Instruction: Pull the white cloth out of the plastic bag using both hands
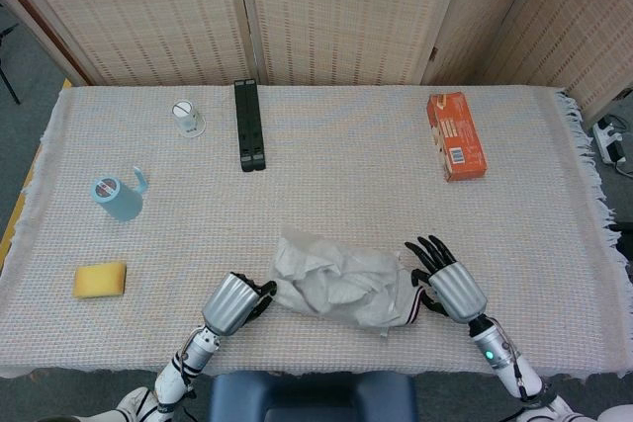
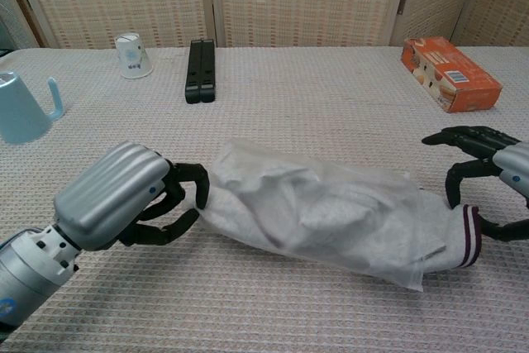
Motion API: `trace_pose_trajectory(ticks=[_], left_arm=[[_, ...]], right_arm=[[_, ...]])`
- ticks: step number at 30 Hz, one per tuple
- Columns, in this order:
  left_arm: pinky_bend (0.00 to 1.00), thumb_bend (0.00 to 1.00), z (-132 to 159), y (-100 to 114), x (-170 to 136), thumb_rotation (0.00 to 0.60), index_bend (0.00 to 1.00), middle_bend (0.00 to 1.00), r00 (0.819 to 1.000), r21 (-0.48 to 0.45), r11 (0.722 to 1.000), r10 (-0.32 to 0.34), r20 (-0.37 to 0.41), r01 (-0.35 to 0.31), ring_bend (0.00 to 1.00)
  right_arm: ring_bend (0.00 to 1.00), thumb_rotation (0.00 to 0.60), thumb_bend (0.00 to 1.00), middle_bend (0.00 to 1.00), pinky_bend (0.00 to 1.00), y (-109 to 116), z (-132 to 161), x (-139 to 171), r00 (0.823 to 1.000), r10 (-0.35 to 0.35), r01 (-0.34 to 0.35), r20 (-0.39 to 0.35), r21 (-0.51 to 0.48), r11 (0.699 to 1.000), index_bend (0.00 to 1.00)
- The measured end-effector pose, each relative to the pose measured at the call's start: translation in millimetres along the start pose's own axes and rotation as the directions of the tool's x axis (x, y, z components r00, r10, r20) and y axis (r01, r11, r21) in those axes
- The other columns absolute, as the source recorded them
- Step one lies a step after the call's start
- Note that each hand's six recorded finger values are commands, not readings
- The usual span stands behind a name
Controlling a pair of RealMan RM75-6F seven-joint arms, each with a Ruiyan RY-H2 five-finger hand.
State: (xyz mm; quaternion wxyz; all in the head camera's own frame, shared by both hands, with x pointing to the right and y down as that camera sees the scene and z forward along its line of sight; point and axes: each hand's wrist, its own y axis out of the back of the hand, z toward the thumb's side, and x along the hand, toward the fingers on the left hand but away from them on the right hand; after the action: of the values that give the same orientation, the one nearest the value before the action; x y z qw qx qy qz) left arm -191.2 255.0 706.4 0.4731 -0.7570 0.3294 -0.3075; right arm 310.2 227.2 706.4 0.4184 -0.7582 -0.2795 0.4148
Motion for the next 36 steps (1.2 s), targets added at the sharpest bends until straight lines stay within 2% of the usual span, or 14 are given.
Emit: trace_pose_trajectory(ticks=[10, 16, 24, 27, 30, 31, 32, 33, 34, 35, 36], left_arm=[[1.0, 0.52, -49.4, 10.9, 0.2, 0.6, 0.76, 1.0, 0.997, 0.094, 0.996, 0.02, -0.076, -0.013, 1.0], [1.0, 0.52, -88.2, 26.0, 1.6, 0.6, 0.76, 1.0, 0.988, 0.17, 0.985, 0.05, -0.146, -0.025, 1.0], [1.0, 0.52, -130.3, 42.4, -14.0, 0.6, 0.76, 1.0, 0.969, 0.226, 0.974, 0.068, -0.236, -0.013, 1.0], [1.0, 0.52, -139.0, 43.2, -25.0, 0.6, 0.76, 1.0, 0.963, 0.226, 0.974, 0.059, -0.264, 0.002, 1.0], [1.0, 0.52, -141.8, 41.5, -35.0, 0.6, 0.75, 1.0, 0.96, 0.218, 0.976, 0.046, -0.277, 0.016, 1.0], [1.0, 0.51, -140.9, 41.0, -36.5, 0.6, 0.71, 1.0, 0.96, 0.215, 0.976, 0.044, -0.275, 0.017, 1.0], [1.0, 0.5, -139.7, 40.5, -37.2, 0.6, 0.67, 1.0, 0.961, 0.209, 0.978, 0.041, -0.273, 0.017, 1.0], [1.0, 0.46, -137.9, 38.9, -37.8, 0.6, 0.54, 1.0, 0.962, 0.2, 0.98, 0.034, -0.271, 0.021, 1.0], [1.0, 0.41, -136.1, 37.7, -38.1, 0.6, 0.42, 1.0, 0.963, 0.192, 0.981, 0.028, -0.268, 0.025, 1.0], [1.0, 0.37, -134.0, 36.8, -38.0, 0.6, 0.34, 1.0, 0.964, 0.184, 0.983, 0.023, -0.265, 0.027, 1.0], [1.0, 0.3, -130.7, 36.0, -37.7, 0.6, 0.23, 0.99, 0.966, 0.174, 0.984, 0.017, -0.26, 0.029, 1.0]], right_arm=[[0.0, 0.6, 0.61, 0.09, 0.0, 32.0, -41.7, 7.8, 0.994, -0.053, 0.048, 0.097, 0.049, 0.998, 0.7], [0.0, 0.6, 0.61, 0.09, 0.0, 51.1, -68.3, 12.5, 0.982, -0.091, 0.078, 0.168, 0.08, 0.994, 0.7], [0.0, 0.6, 0.61, 0.09, 0.0, 76.7, -107.4, 25.1, 0.95, -0.147, 0.112, 0.275, 0.141, 0.984, 0.7], [0.0, 0.6, 0.61, 0.09, 0.0, 86.1, -121.9, 31.7, 0.933, -0.171, 0.127, 0.318, 0.155, 0.98, 0.7], [0.0, 0.6, 0.61, 0.09, 0.0, 90.2, -129.1, 36.5, 0.924, -0.177, 0.134, 0.34, 0.145, 0.98, 0.69], [0.0, 0.6, 0.6, 0.08, 0.0, 90.8, -130.0, 37.6, 0.922, -0.177, 0.136, 0.343, 0.141, 0.981, 0.64], [0.0, 0.6, 0.57, 0.05, 0.0, 90.3, -129.6, 38.2, 0.924, -0.173, 0.133, 0.342, 0.138, 0.982, 0.51], [0.0, 0.6, 0.54, 0.03, 0.0, 89.4, -128.6, 38.6, 0.926, -0.167, 0.129, 0.338, 0.134, 0.983, 0.41], [0.0, 0.6, 0.48, 0.01, 0.0, 88.5, -127.2, 39.0, 0.929, -0.16, 0.124, 0.335, 0.128, 0.984, 0.24], [0.0, 0.6, 0.42, 0.0, 0.0, 87.6, -125.4, 39.6, 0.931, -0.152, 0.118, 0.331, 0.119, 0.986, 0.11], [0.0, 0.6, 0.37, 0.0, 0.0, 87.3, -124.0, 40.1, 0.933, -0.146, 0.115, 0.329, 0.112, 0.987, 0.04]])
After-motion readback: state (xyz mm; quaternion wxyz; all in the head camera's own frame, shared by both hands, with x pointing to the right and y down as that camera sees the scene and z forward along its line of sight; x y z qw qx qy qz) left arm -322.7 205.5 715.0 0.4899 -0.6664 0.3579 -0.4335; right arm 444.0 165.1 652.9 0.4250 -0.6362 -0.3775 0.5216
